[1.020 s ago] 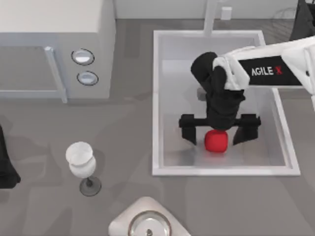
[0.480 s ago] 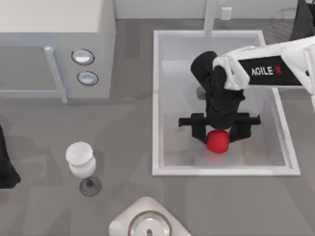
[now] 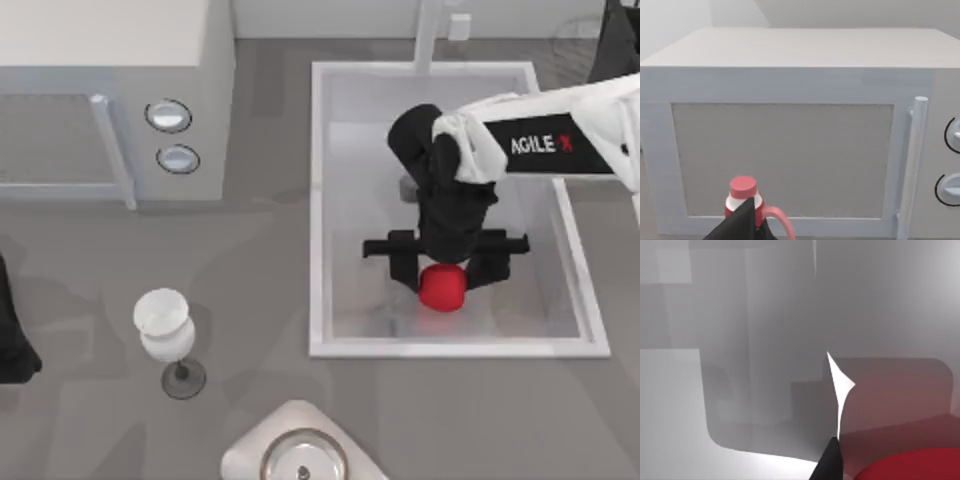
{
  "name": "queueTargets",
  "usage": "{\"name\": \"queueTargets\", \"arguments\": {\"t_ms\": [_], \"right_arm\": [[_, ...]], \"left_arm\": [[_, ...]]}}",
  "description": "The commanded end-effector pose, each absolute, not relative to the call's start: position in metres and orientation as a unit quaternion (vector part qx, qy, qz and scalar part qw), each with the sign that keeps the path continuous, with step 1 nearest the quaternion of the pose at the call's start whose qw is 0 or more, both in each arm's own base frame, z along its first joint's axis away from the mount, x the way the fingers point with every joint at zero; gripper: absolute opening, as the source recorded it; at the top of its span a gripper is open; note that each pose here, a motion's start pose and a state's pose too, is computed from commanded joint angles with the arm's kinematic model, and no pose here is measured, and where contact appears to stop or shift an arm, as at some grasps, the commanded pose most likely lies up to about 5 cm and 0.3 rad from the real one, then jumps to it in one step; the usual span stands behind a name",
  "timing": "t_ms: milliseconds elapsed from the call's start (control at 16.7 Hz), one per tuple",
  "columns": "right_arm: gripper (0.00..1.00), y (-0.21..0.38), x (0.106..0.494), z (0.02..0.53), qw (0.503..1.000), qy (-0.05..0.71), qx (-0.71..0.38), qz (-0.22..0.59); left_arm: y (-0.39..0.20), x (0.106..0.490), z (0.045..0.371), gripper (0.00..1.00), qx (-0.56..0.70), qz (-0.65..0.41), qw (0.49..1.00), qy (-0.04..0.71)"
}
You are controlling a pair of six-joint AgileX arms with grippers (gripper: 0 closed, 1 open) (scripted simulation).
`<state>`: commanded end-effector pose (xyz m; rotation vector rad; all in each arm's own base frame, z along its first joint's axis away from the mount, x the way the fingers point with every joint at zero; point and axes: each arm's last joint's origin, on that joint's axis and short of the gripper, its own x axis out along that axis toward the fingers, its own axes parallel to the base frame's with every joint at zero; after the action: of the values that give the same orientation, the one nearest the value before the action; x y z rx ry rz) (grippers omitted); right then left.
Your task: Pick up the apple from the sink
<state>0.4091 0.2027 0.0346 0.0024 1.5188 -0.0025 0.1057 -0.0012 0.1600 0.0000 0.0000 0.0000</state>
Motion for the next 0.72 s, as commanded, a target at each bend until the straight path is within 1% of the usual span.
{"name": "queueTargets", "arguments": {"t_ms": [180,360,540,720], "right_arm": [[0.0,0.205,0.413,0.041,0.724,0.689,0.001,-0.002],[0.0,0.212,0.425,0.069,0.723,0.691,0.0,-0.002],[0.0,0.218,0.436,0.122,0.721,0.693,-0.001,-0.003],[0.0,0.218,0.434,0.185,0.716,0.698,-0.003,-0.006]], "left_arm": [[-0.001,0.106,0.16,1.0,0.0,0.0,1.0,0.0],[-0.001,0.106,0.16,1.0,0.0,0.0,1.0,0.0],[-0.001,0.106,0.16,1.0,0.0,0.0,1.0,0.0],[-0.001,0.106,0.16,1.0,0.0,0.0,1.0,0.0]]}}
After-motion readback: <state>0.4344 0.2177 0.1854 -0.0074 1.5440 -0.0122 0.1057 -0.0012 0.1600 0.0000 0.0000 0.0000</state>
